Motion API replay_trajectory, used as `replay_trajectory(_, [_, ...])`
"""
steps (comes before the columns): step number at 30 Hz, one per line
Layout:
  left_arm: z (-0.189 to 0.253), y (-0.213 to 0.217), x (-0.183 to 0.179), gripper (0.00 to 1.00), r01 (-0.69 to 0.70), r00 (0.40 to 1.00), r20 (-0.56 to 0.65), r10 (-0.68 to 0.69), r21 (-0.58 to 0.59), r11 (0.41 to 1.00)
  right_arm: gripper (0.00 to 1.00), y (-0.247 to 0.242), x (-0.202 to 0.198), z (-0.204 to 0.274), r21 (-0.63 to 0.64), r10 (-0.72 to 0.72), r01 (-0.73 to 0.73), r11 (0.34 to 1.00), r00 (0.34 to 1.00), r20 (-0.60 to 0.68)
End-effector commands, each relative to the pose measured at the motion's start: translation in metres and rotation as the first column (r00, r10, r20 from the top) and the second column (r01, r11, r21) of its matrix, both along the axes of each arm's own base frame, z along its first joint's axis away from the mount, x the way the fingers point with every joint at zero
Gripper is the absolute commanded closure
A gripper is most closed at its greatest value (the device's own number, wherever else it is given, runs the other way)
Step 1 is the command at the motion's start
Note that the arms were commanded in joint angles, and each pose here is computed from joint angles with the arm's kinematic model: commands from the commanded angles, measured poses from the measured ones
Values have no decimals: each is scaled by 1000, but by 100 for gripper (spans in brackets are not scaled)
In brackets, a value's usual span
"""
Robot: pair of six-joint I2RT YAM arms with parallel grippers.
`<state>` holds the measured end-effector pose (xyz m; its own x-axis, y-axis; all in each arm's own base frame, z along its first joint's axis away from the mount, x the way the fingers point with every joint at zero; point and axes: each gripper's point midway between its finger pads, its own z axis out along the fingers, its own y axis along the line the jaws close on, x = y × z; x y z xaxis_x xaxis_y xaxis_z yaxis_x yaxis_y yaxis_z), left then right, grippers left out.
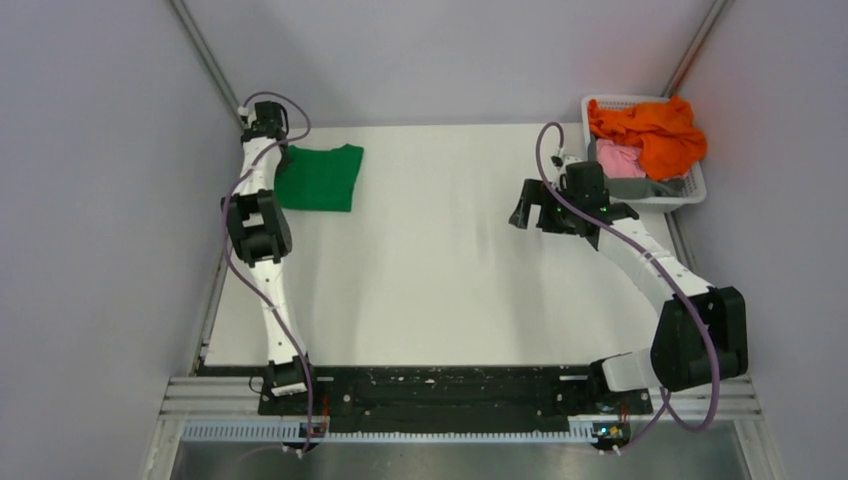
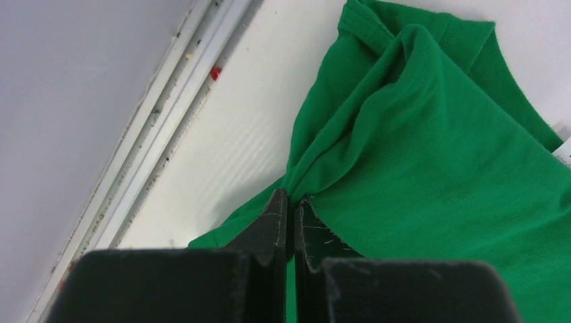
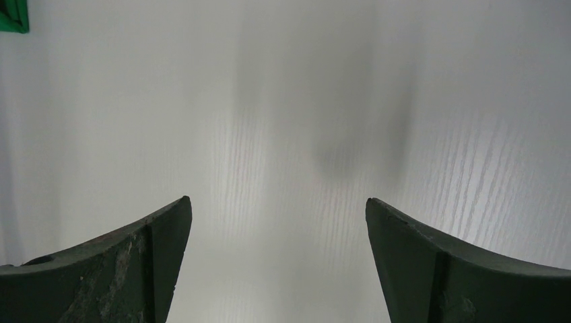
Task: Fold and stack the t-shirts
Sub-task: Put the neatly folded tshirt into the corner of the board with the left arm
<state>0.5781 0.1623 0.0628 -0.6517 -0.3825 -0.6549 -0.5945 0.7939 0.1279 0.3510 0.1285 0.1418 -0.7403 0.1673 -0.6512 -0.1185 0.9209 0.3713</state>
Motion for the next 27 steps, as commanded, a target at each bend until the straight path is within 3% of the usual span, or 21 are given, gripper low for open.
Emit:
replay_trajectory(1, [30, 20, 22, 97, -20, 994, 110, 13, 69, 997, 1, -11, 12, 11, -71, 2, 0, 997, 1000, 21])
replay_trajectory(5, [30, 26, 13, 100, -85, 992, 101, 77, 85, 993, 1, -14, 11, 10, -97, 4, -3, 995, 1000, 9])
replay_trajectory(6, [31, 26, 12, 97, -87, 992, 100, 78, 87, 992, 1, -14, 11, 11, -95, 7, -6, 995, 1000, 12])
replay_trajectory(8, [31, 28, 11, 82, -94, 992, 96, 85, 95, 991, 1, -14, 10, 11, -98, 13, -11, 995, 1000, 14])
replay_trajectory(10, [31, 28, 8, 76, -96, 992, 89, 88, 96, 991, 1, -13, 9, 11, -99, 18, -16, 995, 1000, 13])
replay_trajectory(16, [31, 31, 0, 5, -123, 991, 63, 117, 110, 986, 1, -6, 7, 9, -69, 46, -46, 997, 999, 0])
replay_trajectory(25, [23, 23, -8, 1, -118, 992, 57, 114, 70, 991, 1, 3, 2, 2, -33, 92, -93, 995, 995, -31])
replay_trajectory(27, [31, 16, -14, 1, -109, 989, 104, 103, 48, 993, 1, 5, 2, 0, -26, 101, -102, 994, 994, -38])
